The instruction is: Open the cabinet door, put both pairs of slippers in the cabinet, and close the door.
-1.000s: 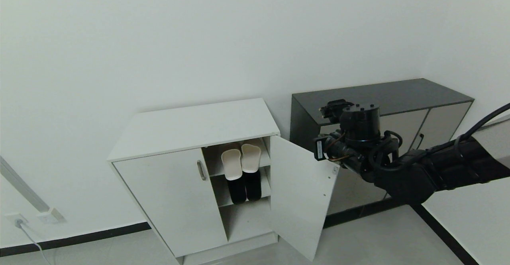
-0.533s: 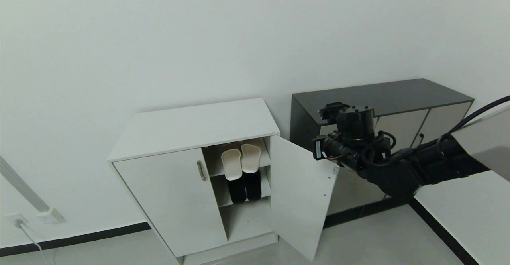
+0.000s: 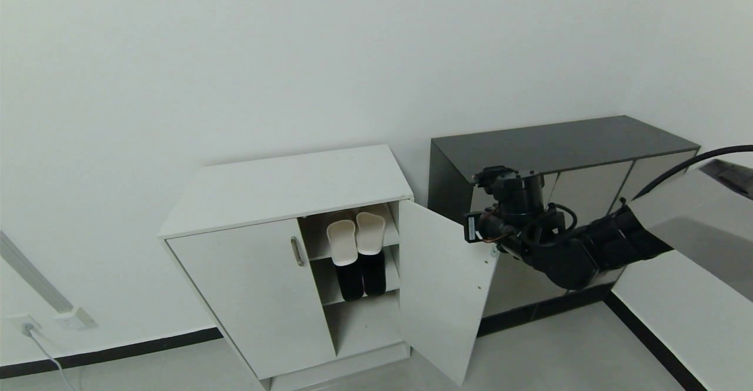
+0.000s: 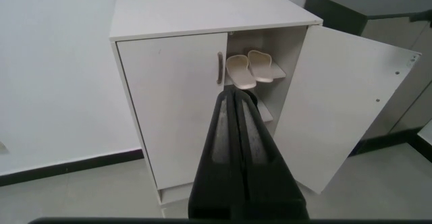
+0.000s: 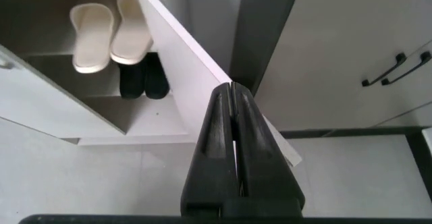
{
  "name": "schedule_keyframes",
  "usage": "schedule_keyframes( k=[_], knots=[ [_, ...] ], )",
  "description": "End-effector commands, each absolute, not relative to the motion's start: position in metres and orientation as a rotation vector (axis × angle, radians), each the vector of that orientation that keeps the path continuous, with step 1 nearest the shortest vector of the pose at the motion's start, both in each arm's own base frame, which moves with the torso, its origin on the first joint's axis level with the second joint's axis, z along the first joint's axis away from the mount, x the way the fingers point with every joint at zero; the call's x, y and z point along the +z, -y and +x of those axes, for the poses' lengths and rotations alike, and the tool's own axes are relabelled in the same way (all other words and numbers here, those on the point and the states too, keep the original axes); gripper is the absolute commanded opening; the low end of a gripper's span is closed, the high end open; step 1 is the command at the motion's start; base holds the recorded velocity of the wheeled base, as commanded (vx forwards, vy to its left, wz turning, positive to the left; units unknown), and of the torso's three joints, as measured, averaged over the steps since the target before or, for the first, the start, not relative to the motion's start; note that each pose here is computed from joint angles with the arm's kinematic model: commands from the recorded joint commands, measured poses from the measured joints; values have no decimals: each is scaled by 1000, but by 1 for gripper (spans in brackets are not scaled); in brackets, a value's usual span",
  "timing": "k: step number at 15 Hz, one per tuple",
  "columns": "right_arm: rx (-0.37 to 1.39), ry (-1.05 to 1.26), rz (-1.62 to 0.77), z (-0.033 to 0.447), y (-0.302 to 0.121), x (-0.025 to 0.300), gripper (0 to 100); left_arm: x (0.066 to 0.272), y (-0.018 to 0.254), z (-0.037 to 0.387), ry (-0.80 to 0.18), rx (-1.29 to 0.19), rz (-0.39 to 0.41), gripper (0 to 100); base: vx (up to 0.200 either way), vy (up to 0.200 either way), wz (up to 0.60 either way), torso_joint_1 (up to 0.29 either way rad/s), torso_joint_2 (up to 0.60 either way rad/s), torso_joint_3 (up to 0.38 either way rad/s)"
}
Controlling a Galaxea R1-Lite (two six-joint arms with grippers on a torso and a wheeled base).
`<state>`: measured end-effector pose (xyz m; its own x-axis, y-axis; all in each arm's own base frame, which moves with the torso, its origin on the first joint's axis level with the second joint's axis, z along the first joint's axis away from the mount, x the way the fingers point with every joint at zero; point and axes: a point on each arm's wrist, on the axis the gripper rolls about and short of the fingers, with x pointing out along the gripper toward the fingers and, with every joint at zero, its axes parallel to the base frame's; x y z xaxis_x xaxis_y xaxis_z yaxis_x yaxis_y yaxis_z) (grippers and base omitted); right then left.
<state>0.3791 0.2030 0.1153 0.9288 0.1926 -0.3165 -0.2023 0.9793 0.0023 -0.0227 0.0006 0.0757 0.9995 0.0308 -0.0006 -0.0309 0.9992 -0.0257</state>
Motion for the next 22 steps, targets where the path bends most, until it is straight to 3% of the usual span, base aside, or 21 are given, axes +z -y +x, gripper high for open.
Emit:
schedule_keyframes(
  k=[1,8,22],
  knots=[
    [179,-350,-36,391,-199,98,0,76,-1,-23,0,31,-26,0,0,0,0,0,0,0],
    [149,-373,-22,409,-194,76,0,76,-1,-23,0,32,-26,0,0,0,0,0,0,0],
    [132,-385,-18,417,-191,66,0,76,-1,-23,0,32,-28,0,0,0,0,0,0,0]
  ],
)
